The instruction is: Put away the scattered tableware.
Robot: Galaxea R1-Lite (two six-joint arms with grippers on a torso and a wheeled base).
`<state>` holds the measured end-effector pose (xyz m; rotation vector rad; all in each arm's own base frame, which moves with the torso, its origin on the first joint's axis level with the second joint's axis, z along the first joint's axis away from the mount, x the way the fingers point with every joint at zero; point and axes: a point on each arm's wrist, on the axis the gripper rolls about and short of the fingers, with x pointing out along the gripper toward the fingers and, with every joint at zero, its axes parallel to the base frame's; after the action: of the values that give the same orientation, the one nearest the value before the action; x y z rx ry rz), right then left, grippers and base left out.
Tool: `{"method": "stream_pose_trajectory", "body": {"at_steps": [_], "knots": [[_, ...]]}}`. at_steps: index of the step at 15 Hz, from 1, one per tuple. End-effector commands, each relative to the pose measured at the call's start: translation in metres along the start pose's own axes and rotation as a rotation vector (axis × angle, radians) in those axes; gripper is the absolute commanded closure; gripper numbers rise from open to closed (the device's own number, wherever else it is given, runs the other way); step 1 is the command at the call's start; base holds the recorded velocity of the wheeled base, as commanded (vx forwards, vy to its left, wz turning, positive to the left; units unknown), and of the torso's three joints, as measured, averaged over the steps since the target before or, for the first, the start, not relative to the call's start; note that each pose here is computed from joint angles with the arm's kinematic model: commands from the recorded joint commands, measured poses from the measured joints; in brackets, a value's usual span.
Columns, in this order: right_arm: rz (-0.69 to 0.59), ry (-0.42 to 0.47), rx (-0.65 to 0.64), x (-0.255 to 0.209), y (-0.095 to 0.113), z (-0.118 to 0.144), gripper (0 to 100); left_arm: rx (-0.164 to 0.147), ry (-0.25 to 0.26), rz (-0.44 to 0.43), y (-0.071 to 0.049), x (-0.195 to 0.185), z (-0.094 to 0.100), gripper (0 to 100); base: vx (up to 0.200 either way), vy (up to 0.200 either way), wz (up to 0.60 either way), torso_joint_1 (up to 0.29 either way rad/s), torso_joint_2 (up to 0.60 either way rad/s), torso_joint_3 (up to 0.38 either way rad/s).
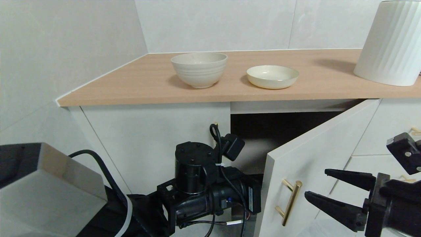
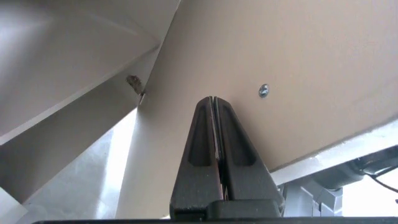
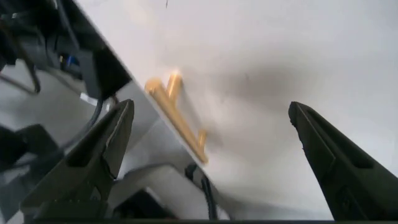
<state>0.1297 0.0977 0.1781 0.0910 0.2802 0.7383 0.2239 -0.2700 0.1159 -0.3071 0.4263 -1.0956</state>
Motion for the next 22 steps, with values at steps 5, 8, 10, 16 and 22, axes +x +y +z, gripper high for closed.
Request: {"method": "stream_pose_trajectory", "body": {"at_steps": [5, 8, 10, 16, 22], "knots": [[0.017, -0.126, -0.017, -0.024, 0.006, 0.019, 0, 0.007, -0.002, -0.017, -0.008, 0.005, -0.001, 100, -0.04, 0.0, 0.0, 0.0, 0.0, 0.001], [0.017, -0.128, -0.017, -0.025, 0.006, 0.019, 0, 0.008, 0.0, -0.02, -0.007, 0.011, -0.002, 100, -0.2, 0.0, 0.0, 0.009, 0.0, 0.001], [0.017, -0.128, -0.017, -0.025, 0.006, 0.019, 0, 0.008, -0.001, -0.018, -0.005, 0.017, -0.003, 100, -0.2, 0.0, 0.0, 0.002, 0.0, 0.002], [0.017, -0.137, -0.018, -0.027, 0.006, 0.02, 0, 0.003, 0.016, -0.013, 0.0, 0.032, -0.005, 100, 0.0, 0.0, 0.0, 0.0, 0.0, 0.0], [0.022, -0.189, -0.025, -0.034, 0.008, 0.029, 0, -0.002, 0.029, -0.003, -0.002, 0.044, 0.01, 100, 0.0, 0.0, 0.0, 0.0, 0.0, 0.0]]}}
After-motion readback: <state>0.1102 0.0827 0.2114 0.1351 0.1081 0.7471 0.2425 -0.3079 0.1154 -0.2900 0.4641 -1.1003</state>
